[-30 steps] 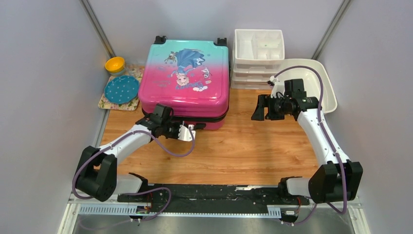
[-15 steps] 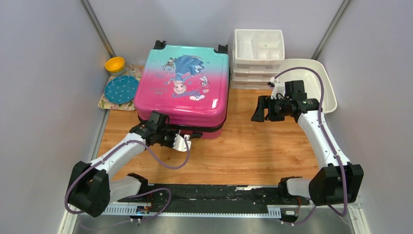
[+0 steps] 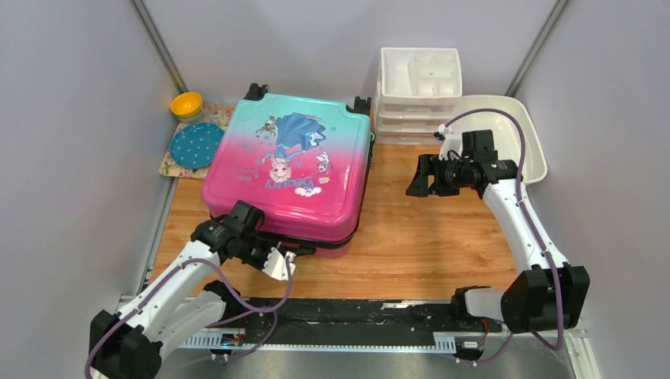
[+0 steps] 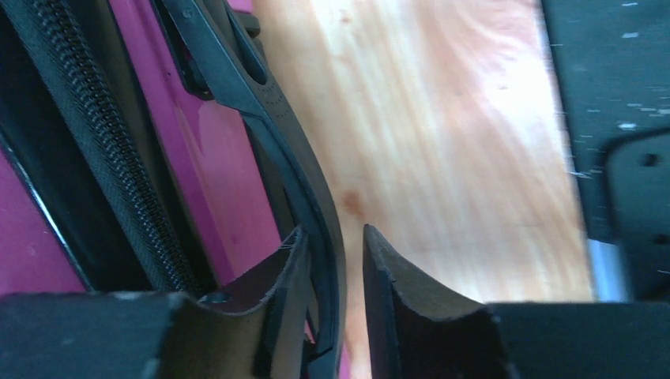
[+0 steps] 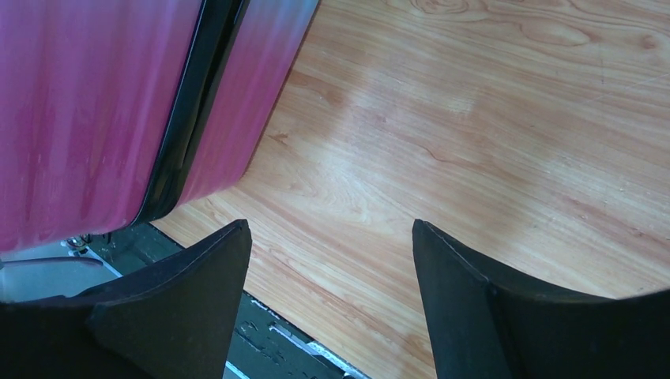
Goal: Open, take out, and arrange the luggage
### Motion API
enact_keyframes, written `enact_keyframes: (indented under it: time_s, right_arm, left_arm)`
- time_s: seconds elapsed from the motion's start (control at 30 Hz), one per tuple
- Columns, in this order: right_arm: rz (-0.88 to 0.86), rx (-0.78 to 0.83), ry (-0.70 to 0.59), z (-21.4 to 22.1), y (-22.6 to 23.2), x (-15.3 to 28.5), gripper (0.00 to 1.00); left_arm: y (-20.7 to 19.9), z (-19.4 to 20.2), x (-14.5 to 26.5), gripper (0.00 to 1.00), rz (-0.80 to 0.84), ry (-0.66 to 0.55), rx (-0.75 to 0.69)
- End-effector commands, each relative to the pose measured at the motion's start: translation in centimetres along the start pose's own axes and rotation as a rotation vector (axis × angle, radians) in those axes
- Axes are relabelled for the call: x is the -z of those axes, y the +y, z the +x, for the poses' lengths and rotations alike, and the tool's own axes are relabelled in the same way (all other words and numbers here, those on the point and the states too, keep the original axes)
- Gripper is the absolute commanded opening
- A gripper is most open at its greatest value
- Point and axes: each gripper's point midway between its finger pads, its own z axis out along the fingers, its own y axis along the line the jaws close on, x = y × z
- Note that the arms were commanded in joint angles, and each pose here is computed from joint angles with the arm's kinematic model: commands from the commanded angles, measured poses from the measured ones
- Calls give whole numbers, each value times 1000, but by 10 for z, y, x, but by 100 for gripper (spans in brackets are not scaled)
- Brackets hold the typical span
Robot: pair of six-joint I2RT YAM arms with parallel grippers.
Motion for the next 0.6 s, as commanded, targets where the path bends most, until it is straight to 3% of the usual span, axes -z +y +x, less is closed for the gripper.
enact_keyframes:
  time_s: [0.0, 0.03, 0.1, 0.13, 0.17, 0.33, 0.57]
  right_arm:
    - [-32, 15, -48, -11, 8, 3, 78]
    - [-32, 13, -45, -11, 8, 2, 78]
    - [-38, 14, -46, -12, 9, 2, 78]
    - [-40, 13, -45, -12, 8, 1, 78]
    - [-42, 12, -45, -13, 9, 1, 78]
    - [-47, 10, -27, -15, 11, -2, 77]
    - [-49, 17, -19, -16, 14, -3, 76]
  left_arm:
    - [-103, -14, 16, 42, 327, -37, 146]
    - [-98, -17, 18, 52, 303, -40, 165]
    - [-82, -32, 29, 63, 240, -87, 173]
    - [-78, -38, 33, 79, 229, -105, 192]
    - [-67, -50, 43, 84, 198, -146, 185]
    - [-59, -73, 71, 85, 181, -198, 200]
    - [-24, -104, 113, 81, -35, -279, 125]
